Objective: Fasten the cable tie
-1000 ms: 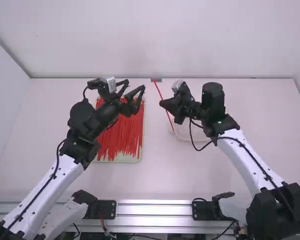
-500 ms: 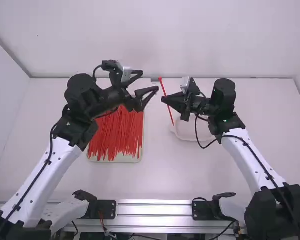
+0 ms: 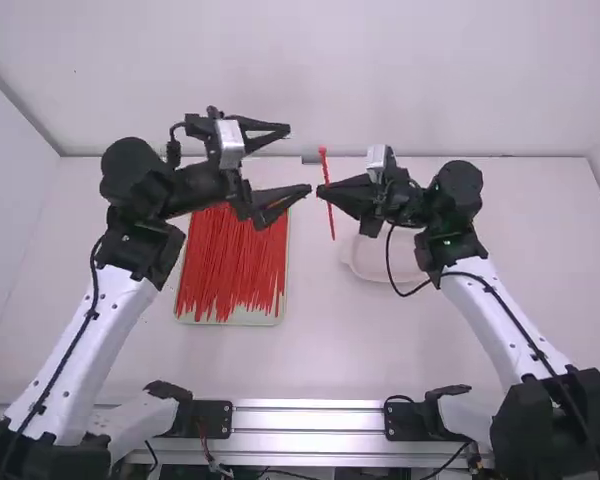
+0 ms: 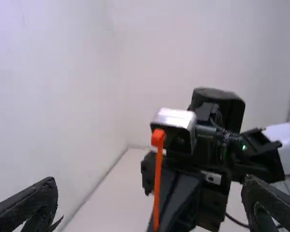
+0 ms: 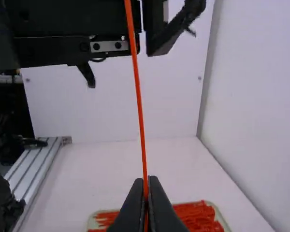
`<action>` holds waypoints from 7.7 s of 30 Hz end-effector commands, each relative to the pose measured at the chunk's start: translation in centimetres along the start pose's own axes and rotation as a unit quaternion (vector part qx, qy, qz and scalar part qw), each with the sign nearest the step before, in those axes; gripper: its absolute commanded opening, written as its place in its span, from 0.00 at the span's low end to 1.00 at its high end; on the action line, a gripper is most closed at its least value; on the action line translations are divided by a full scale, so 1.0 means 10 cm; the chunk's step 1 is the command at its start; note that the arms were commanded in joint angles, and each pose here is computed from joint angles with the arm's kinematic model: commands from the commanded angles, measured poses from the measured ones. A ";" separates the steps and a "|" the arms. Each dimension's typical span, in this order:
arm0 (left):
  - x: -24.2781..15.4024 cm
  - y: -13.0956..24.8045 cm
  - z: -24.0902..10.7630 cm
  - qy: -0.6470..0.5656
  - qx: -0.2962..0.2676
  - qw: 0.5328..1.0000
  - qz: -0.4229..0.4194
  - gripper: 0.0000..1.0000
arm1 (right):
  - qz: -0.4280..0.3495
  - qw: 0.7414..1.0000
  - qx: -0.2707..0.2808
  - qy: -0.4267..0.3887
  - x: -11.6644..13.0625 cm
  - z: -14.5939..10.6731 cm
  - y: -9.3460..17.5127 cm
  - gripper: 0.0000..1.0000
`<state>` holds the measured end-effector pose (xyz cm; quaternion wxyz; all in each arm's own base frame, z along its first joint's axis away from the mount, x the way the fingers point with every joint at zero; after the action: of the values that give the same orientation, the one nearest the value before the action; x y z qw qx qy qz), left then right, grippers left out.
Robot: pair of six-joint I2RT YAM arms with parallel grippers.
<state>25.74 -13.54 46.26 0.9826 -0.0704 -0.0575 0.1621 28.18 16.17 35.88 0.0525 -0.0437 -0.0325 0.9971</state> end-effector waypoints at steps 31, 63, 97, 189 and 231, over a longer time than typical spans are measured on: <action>0.08 0.00 -0.01 0.103 0.013 0.988 -0.116 0.29 | 0.016 0.999 -0.025 -0.043 0.21 0.22 -0.33 0.00; 0.42 -0.04 -0.25 0.164 0.012 0.986 0.027 0.02 | 0.007 1.000 -0.001 0.002 0.15 0.10 -0.27 0.99; 1.20 0.14 -1.44 0.544 0.090 0.833 0.036 0.02 | 0.118 0.914 -0.013 0.388 0.25 -0.44 0.22 0.99; 1.03 -0.08 -1.48 0.463 0.109 0.879 -0.007 0.02 | 0.178 0.850 -0.084 0.489 0.58 -0.48 -0.10 0.00; 0.97 -0.05 -1.46 0.157 0.099 0.980 -0.079 0.02 | 0.037 0.998 -0.028 -0.031 0.34 -0.19 -0.25 0.00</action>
<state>37.09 -12.70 31.84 0.9801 0.0067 0.1773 0.0893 25.29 19.27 33.58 0.0046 -0.0791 -0.0563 0.9953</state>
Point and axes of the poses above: each hand's point on the last joint's axis, 136 mm out from that joint toward the fingers, its own y axis back along the fingers, its own x axis along the line the jaws close on, z = x × y, the point moved 8 cm from there along y, back along the fingers, and after that the axes turned 3 degrees about y, right-handed, at the moved point
